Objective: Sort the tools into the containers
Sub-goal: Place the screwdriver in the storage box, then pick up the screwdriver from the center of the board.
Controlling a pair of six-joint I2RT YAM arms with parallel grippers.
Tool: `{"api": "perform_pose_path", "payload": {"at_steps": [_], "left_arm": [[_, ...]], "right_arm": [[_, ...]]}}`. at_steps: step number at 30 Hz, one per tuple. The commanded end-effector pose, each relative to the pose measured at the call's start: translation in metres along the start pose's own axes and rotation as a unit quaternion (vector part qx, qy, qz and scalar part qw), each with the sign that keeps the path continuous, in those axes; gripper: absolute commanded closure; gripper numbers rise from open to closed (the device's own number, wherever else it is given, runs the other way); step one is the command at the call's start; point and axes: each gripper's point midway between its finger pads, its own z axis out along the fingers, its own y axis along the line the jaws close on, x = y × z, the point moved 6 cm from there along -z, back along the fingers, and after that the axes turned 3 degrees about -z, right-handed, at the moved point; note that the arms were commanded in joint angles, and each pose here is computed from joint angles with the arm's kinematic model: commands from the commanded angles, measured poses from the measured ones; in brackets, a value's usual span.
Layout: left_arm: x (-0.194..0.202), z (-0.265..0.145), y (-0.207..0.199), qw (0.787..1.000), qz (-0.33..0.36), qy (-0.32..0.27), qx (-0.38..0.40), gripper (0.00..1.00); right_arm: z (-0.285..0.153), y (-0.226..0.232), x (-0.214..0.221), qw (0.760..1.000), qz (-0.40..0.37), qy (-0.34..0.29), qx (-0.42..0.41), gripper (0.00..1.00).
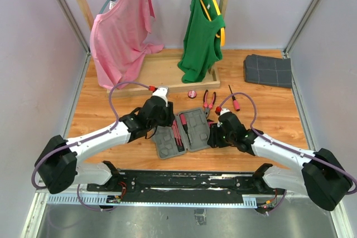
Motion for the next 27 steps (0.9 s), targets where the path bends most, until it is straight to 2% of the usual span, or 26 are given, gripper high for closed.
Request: {"api": "perform_pose_path", "payload": {"at_steps": [1, 5, 9, 15, 21, 27], "left_arm": [[-0.012, -0.008, 0.004, 0.999, -0.013, -0.029, -0.011, 0.51], [-0.015, -0.008, 0.004, 0.999, -0.015, -0.032, -0.015, 0.50], [-0.018, -0.009, 0.003, 0.999, -0.016, -0.036, -0.017, 0.50], [-0.034, -0.019, 0.003, 0.998, -0.011, -0.056, -0.027, 0.49], [-0.058, -0.045, 0.006, 0.995, 0.006, -0.087, -0.036, 0.49], [-0.082, -0.081, 0.012, 0.992, 0.011, -0.109, -0.060, 0.47]], "right_arm": [[0.003, 0.011, 0.002, 0.998, 0.005, 0.004, -0.069, 0.57], [-0.002, 0.021, -0.001, 0.993, -0.014, -0.005, -0.119, 0.57], [-0.009, 0.019, -0.005, 0.994, -0.024, -0.018, -0.106, 0.56], [-0.025, -0.004, -0.022, 0.999, -0.029, -0.044, 0.007, 0.53], [-0.043, -0.026, -0.046, 0.989, -0.030, -0.075, 0.126, 0.51], [-0.052, -0.046, -0.075, 0.979, -0.018, -0.092, 0.179, 0.51]]}}
